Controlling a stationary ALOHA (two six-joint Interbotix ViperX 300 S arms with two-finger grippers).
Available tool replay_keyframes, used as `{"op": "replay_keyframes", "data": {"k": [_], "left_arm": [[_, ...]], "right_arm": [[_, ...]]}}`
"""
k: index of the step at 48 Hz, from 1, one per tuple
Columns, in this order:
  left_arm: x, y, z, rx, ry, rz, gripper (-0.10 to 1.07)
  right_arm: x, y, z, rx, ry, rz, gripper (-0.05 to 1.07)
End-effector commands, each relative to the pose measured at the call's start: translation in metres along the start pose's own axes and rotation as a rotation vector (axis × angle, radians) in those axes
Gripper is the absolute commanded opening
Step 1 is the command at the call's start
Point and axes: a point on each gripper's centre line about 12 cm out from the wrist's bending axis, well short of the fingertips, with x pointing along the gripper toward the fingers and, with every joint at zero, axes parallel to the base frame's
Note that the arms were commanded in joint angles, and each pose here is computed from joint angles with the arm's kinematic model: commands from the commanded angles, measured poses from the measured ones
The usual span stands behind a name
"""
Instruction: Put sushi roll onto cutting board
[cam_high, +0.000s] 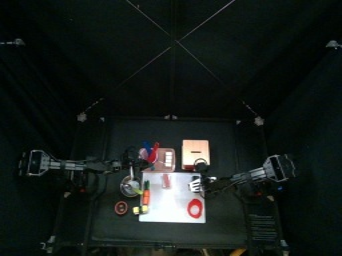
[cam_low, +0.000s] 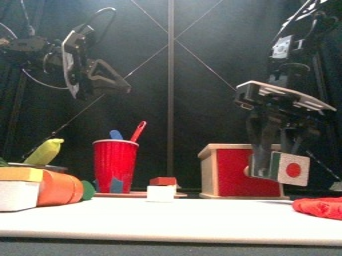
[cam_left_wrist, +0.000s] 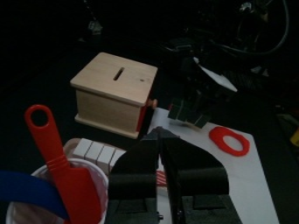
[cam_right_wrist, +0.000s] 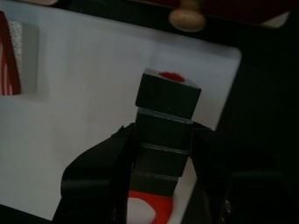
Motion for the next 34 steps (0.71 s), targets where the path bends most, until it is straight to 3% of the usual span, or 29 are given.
{"op": "replay_keyframes", "data": {"k": [1, 23, 34], "left_arm": [[-0.002, -0.002, 0.008, 0.002, -0.033, -0.007, 0.39], [-0.007, -0.002, 0.003, 0.006, -0.023, -0.012, 0.39], [-0.008, -0.002, 0.000, 0.008, -0.016, -0.013, 0.39]], "right_arm": [[-0.021, 0.045, 0.015, 0.040, -0.018, 0.116, 0.66], [0.002, 0.089, 0.025, 0.064, -0.026, 0.108, 0.66], [0.011, 0.095, 0.025, 0.075, -0.028, 0.084, 0.66]]}}
